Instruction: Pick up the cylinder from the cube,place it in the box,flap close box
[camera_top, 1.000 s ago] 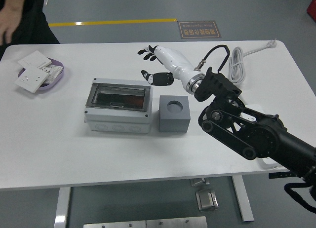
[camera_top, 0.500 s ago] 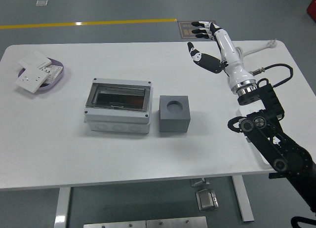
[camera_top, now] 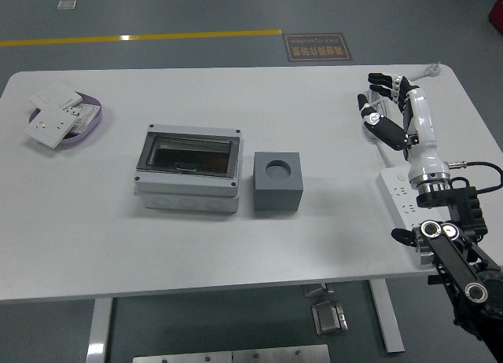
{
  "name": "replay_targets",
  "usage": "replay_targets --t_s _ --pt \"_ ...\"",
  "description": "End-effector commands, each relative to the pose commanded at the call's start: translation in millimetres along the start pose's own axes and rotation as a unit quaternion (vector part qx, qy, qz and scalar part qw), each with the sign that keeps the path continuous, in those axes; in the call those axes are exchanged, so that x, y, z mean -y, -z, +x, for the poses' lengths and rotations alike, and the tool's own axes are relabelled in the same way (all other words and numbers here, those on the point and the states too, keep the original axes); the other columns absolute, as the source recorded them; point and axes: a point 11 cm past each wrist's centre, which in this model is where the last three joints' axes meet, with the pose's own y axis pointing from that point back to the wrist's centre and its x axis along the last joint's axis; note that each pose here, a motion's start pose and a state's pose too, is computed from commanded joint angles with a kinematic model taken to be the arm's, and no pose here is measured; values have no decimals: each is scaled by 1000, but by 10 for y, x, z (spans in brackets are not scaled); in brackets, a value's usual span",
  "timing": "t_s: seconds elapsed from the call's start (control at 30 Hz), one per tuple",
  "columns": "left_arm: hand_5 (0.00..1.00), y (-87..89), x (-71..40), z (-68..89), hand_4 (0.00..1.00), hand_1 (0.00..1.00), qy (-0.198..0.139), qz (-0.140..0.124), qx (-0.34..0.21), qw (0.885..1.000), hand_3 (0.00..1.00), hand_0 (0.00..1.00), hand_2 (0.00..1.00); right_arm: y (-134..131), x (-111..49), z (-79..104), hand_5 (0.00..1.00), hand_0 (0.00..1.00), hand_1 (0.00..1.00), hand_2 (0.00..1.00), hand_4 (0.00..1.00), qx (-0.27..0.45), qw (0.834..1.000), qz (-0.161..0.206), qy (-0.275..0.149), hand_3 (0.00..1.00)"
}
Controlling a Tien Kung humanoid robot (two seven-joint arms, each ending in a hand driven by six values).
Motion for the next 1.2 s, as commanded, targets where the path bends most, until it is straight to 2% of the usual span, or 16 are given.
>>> replay_targets --t_s 0.4,0.87,1.2 --pt "229 -80 -2 19 630 605 -3 -6 -3 1000 594 578 559 -40 -43 144 194 783 694 674 827 -2 1000 -6 -21 680" --pt "230 -103 -2 75 630 604 -8 -7 -8 1000 592 577 558 4 -30 194 207 796 698 670 837 -5 999 2 -34 686" --pt "225 -100 -2 117 628 601 -12 -8 -13 1000 589 577 556 -11 -35 158 212 789 698 666 838 1 999 1 -33 680"
